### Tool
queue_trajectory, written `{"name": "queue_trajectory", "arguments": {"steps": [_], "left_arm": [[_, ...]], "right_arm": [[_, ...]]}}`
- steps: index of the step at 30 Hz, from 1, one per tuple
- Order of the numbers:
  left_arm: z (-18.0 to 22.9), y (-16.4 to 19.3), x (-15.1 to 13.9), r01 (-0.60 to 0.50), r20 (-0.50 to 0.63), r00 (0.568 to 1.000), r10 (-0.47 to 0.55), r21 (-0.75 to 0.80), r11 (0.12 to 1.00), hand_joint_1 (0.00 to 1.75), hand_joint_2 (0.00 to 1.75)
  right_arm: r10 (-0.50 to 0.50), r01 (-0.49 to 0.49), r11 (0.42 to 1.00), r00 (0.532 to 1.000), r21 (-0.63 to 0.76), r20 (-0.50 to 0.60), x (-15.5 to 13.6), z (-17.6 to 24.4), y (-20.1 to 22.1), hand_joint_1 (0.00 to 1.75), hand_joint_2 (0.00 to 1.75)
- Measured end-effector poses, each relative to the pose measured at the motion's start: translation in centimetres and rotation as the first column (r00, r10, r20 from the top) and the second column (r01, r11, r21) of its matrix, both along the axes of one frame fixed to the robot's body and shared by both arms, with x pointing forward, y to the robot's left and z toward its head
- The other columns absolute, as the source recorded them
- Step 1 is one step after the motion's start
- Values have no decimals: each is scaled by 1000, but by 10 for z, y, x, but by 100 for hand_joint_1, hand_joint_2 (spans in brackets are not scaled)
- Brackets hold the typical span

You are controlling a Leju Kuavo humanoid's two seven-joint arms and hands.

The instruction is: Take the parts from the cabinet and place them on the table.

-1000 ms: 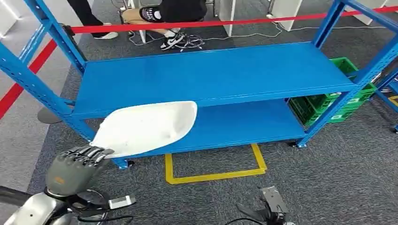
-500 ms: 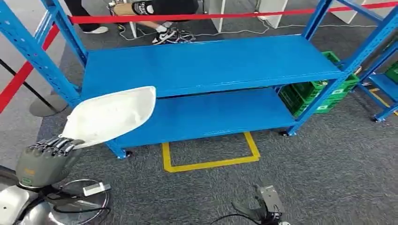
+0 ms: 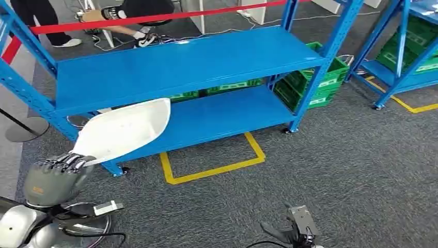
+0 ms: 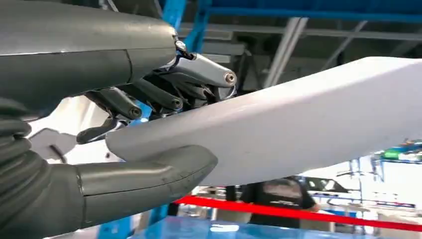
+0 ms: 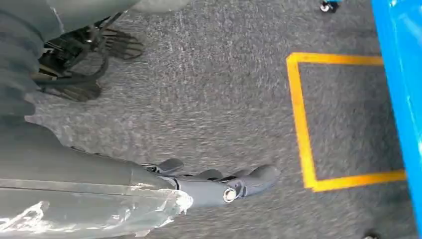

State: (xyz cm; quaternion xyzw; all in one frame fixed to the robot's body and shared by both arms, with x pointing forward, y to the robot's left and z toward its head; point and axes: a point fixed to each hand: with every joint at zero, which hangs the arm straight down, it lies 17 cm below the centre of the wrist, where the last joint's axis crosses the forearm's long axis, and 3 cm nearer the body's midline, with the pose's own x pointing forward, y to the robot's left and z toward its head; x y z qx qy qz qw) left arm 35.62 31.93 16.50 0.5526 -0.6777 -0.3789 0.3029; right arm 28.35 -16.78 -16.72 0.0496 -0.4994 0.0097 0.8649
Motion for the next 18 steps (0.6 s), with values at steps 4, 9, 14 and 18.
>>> {"name": "queue_trajectory", "arguments": {"steps": [4,9,14,18], "left_arm": [[-3,-2,-1,6,-8,1000,-6,-6,1000,175,175],[-2,-2,-1,8,-6,1000,-8,-27,1000,175,175],[-3,-1,0,36,-14,999,-37,-107,994,175,175],[-6,-2,-3,54,-16,998,-56,-119,991,175,175]], "right_arm": [[-2,2,1000,1000,3,-1,-1,0,0,0,175],[0,0,1000,1000,6,2,1,1,2,0,175],[-6,6,1000,1000,6,-4,-3,-1,0,0,175],[2,-2,1000,1000,5,-3,-3,-1,2,0,175]]}}
